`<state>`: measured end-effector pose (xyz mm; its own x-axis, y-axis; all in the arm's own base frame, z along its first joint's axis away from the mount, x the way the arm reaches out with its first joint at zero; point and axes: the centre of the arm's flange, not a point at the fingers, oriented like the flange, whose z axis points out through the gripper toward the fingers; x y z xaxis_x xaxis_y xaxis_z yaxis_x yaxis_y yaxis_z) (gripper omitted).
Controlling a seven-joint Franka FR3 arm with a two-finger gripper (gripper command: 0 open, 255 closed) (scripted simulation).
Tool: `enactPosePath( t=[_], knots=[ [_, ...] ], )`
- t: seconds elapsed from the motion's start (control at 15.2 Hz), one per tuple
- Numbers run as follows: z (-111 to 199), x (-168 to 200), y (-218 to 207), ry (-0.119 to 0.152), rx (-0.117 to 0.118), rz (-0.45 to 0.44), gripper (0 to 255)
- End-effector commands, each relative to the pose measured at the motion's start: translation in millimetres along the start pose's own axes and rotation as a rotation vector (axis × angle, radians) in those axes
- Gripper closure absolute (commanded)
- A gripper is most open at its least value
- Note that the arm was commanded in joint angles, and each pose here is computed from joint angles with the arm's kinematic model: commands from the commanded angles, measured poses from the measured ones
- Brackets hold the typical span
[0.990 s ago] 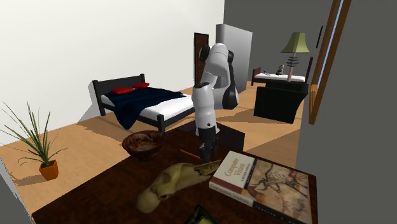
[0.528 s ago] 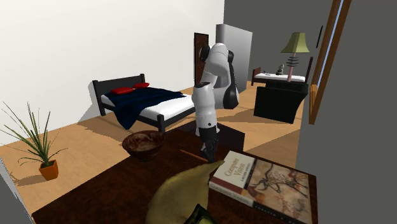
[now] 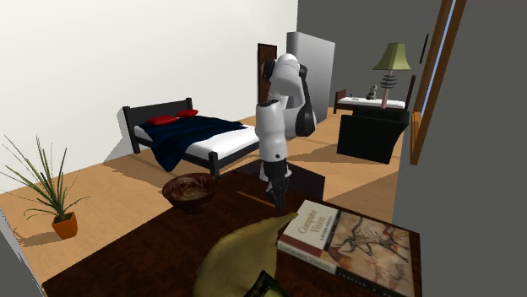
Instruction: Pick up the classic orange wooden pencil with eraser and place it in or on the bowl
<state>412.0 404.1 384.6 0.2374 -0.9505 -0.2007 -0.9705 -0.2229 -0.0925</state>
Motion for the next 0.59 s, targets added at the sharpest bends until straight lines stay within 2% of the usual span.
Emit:
enactPosePath(
  t=[0.0, 0.53],
  knots=[
    [-10, -2, -1, 0.001, 0.000, 0.000, 255],
    [-51, -11, -5, 0.001, 0.000, 0.000, 255]
  ],
)
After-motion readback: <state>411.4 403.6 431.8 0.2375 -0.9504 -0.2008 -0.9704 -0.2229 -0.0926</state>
